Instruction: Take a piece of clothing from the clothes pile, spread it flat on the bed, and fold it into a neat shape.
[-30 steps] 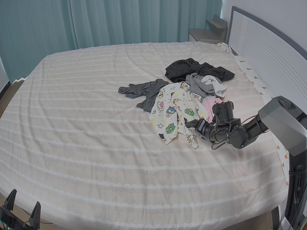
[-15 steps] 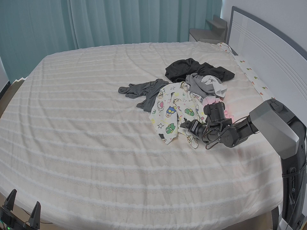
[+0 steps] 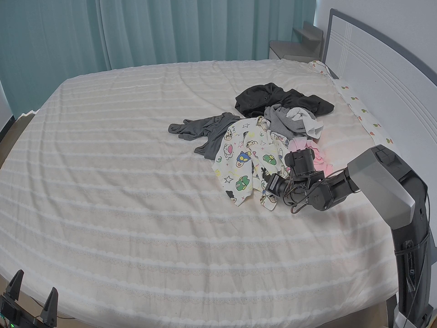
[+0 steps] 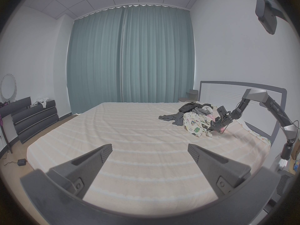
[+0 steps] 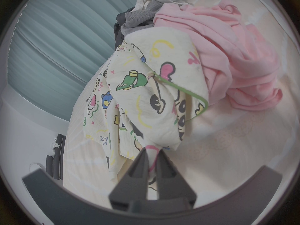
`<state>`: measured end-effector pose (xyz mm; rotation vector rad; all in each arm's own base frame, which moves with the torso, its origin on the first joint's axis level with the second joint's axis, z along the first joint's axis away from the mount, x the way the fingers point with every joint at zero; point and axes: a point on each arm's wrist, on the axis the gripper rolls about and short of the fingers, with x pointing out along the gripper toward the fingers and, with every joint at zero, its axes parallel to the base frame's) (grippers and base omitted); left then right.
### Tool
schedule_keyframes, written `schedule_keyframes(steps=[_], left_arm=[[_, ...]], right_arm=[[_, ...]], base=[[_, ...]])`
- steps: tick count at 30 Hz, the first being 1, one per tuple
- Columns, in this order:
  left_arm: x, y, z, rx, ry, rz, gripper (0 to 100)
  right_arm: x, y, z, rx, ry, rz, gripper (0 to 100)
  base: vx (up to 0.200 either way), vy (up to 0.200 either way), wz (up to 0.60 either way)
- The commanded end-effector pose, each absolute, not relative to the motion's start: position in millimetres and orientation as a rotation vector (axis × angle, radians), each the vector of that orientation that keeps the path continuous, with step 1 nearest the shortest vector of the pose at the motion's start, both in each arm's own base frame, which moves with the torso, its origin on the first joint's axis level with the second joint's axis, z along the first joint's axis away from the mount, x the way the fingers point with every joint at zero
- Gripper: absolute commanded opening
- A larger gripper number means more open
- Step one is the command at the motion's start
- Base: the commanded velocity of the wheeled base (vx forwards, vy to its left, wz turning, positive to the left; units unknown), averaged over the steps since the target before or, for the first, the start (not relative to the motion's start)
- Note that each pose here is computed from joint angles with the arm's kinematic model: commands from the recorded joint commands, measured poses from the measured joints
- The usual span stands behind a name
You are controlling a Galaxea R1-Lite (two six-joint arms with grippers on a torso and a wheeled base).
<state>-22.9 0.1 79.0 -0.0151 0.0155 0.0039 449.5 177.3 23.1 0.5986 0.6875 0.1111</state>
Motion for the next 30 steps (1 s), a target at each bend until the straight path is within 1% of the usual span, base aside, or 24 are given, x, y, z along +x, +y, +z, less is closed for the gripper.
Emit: schedule_keyframes(steps=[1,4,8,14,16,17,19,23,26,27,28,30], left_arm=[[-23,0,75,-0.015,0.012,0.006,100],[-23,0,75,-0.015,0.012,0.005,100],[-23,0,75,-0.017,0.012,0.006,100],[-23,0,75,-0.014,0.012,0.005,100],[-23,0,75,-0.012,0.012,0.005,100],[-23,0,75,-0.012,0.012,0.005,100],[-23,0,75,-0.008,0.014,0.005,100],[-23,0,75,-0.009,0.012,0.003,100],[-23,0,75,-0.005,0.011,0.003,100],[-23,0,75,-0.005,0.011,0.003,100],[-23,0,75,0.0,0.011,-0.005,100],[-23,0,76,0.008,0.009,-0.017,100]], right_arm=[[448,176,26,0.601,0.687,0.11,0],[443,174,36,0.608,0.68,0.114,0],[422,167,47,0.619,0.719,0.146,0],[396,156,68,0.638,0.734,0.189,0],[376,150,81,0.657,0.717,0.246,0],[376,150,81,0.657,0.717,0.246,0],[347,141,97,0.677,0.683,0.327,0],[309,128,117,0.693,0.633,0.428,0],[279,124,139,0.7,0.578,0.519,0],[279,124,139,0.7,0.578,0.519,0],[259,121,159,0.701,0.533,0.582,0],[242,121,176,0.7,0.493,0.647,0]], base=[[0.0,0.0,0.0],[0.0,0.0,0.0],[0.0,0.0,0.0],[0.0,0.0,0.0],[0.0,0.0,0.0],[0.0,0.0,0.0],[0.0,0.0,0.0],[0.0,0.0,0.0],[0.0,0.0,0.0],[0.0,0.0,0.0],[0.0,0.0,0.0],[0.0,0.0,0.0]])
